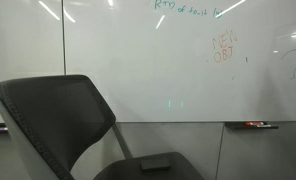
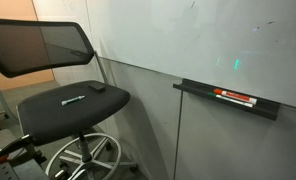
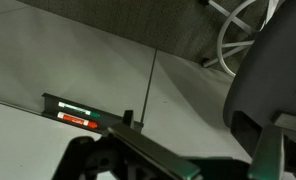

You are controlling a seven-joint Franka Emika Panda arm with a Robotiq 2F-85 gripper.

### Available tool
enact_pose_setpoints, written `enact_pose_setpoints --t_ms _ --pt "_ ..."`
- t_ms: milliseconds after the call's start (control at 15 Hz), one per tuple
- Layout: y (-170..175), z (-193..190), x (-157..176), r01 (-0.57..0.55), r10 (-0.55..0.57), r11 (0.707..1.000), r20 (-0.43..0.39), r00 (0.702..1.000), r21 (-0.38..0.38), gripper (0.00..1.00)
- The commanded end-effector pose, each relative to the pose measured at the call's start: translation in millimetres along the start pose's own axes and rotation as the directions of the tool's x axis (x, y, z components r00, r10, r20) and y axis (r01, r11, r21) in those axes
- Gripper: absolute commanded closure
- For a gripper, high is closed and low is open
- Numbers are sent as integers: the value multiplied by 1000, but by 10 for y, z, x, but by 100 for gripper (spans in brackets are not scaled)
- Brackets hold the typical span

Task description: Use the marker on the seat to write on the whiteboard.

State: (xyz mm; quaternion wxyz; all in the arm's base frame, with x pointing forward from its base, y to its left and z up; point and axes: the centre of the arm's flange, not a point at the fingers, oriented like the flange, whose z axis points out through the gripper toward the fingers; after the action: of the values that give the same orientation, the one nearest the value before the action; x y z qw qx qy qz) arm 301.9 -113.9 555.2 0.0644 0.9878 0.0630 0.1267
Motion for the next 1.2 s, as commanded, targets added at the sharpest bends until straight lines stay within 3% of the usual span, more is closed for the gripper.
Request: enact_pose_setpoints --t_ms 0,200,467,733,1133 --pt "0 0 0 0 0 1000 0 1000 0 0" --pt "-51 68 110 53 -52 999 15 999 -14 0" --pt "-424 238 529 240 -240 971 25 970 -7 0" --pt "-1013 493 898 435 -437 900 42 899 35 0" --pt "-1853 952 1115 641 -652 758 112 750 122 0"
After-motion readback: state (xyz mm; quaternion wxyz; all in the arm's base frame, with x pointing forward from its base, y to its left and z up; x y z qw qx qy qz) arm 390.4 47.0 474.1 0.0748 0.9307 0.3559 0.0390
